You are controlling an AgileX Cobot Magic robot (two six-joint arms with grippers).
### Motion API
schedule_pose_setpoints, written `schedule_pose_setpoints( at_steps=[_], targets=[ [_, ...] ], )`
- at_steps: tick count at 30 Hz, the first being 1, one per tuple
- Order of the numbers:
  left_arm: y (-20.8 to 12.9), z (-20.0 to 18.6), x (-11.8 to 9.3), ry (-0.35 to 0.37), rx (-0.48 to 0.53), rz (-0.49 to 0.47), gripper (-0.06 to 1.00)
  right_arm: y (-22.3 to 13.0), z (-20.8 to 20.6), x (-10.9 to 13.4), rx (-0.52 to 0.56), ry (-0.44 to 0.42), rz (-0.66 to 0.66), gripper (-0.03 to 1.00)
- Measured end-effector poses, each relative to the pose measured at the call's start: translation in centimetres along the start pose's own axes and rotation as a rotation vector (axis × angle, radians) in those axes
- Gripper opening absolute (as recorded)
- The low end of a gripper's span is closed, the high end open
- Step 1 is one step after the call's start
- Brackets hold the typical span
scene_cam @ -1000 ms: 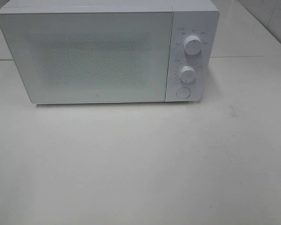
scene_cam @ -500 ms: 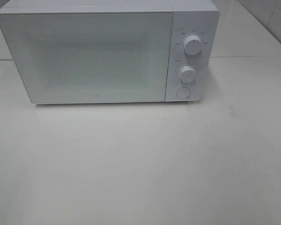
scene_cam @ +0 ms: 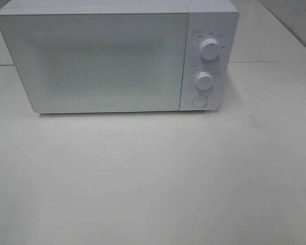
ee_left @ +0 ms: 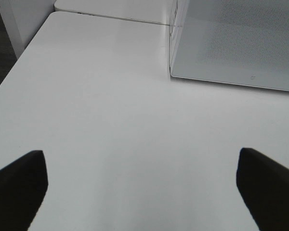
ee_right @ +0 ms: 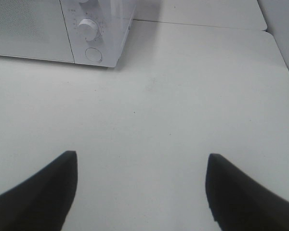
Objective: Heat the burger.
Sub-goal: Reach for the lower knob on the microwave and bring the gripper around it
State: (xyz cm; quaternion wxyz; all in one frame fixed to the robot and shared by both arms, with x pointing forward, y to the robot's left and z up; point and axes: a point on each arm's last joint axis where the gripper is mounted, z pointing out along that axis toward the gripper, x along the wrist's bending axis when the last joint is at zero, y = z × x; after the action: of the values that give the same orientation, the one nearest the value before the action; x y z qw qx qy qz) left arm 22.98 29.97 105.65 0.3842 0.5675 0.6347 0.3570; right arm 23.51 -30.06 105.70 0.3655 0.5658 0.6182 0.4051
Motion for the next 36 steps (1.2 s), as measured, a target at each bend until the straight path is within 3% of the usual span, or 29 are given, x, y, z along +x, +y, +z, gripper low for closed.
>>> schedule_pose_setpoints(
  at_steps=[19,36],
  targets=[
    [0.0,0.0,0.0,0.0,0.0,0.0,0.99,0.8,0.1,0.2,-0.022,0.018,0.011,0.74],
    [0.0,0.0,0.0,0.0,0.0,0.0,0.99,4.3,5.7,0.3,-0.049,0.019,0.012,0.74]
  ],
)
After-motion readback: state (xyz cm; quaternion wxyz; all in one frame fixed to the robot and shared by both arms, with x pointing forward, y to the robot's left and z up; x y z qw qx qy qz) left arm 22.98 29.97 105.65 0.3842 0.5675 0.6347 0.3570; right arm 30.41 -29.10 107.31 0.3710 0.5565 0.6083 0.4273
